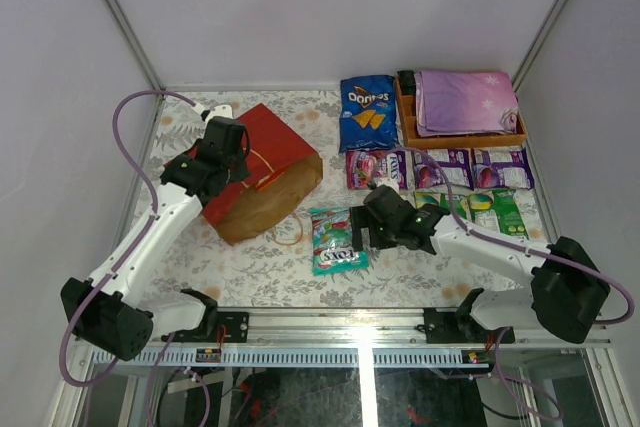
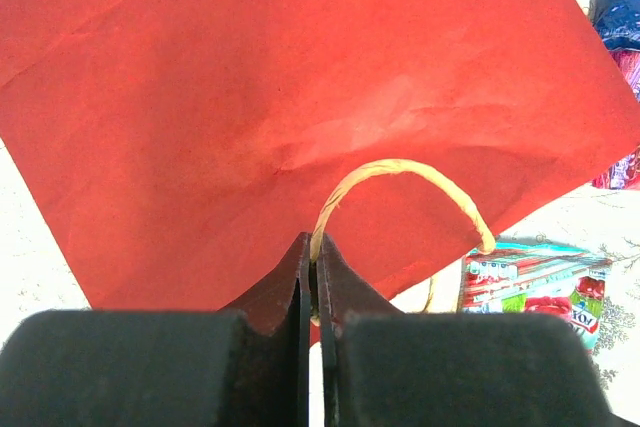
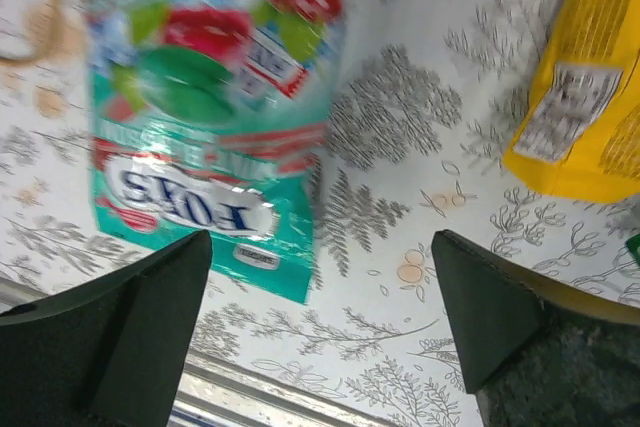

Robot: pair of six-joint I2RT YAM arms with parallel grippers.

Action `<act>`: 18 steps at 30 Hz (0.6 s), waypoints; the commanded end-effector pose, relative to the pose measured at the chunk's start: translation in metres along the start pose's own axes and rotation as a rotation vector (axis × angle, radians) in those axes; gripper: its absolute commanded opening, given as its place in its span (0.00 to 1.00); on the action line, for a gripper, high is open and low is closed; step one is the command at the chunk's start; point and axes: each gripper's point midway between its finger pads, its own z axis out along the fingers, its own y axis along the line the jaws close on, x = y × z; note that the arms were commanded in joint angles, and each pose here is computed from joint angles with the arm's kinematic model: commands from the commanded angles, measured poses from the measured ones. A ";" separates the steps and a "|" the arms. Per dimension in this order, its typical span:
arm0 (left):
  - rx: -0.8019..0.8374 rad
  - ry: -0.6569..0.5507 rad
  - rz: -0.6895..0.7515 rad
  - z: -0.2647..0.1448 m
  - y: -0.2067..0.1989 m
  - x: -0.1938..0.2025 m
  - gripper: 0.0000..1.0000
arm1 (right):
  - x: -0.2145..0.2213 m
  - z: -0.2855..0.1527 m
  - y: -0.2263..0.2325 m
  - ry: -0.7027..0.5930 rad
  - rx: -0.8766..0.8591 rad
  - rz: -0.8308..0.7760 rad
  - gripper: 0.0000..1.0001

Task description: Take the snacks out of the paper bag

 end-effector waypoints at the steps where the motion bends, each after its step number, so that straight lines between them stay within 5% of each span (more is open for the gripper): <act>1: -0.001 -0.010 0.012 0.007 -0.001 -0.002 0.00 | -0.063 -0.030 0.023 -0.248 0.139 -0.113 0.99; 9: -0.016 0.000 0.021 0.011 0.001 0.001 0.00 | -0.059 0.024 0.088 -0.219 0.164 -0.264 0.99; 18: -0.009 0.008 0.028 0.011 0.000 0.003 0.00 | -0.034 0.065 0.063 -0.193 0.232 -0.268 0.99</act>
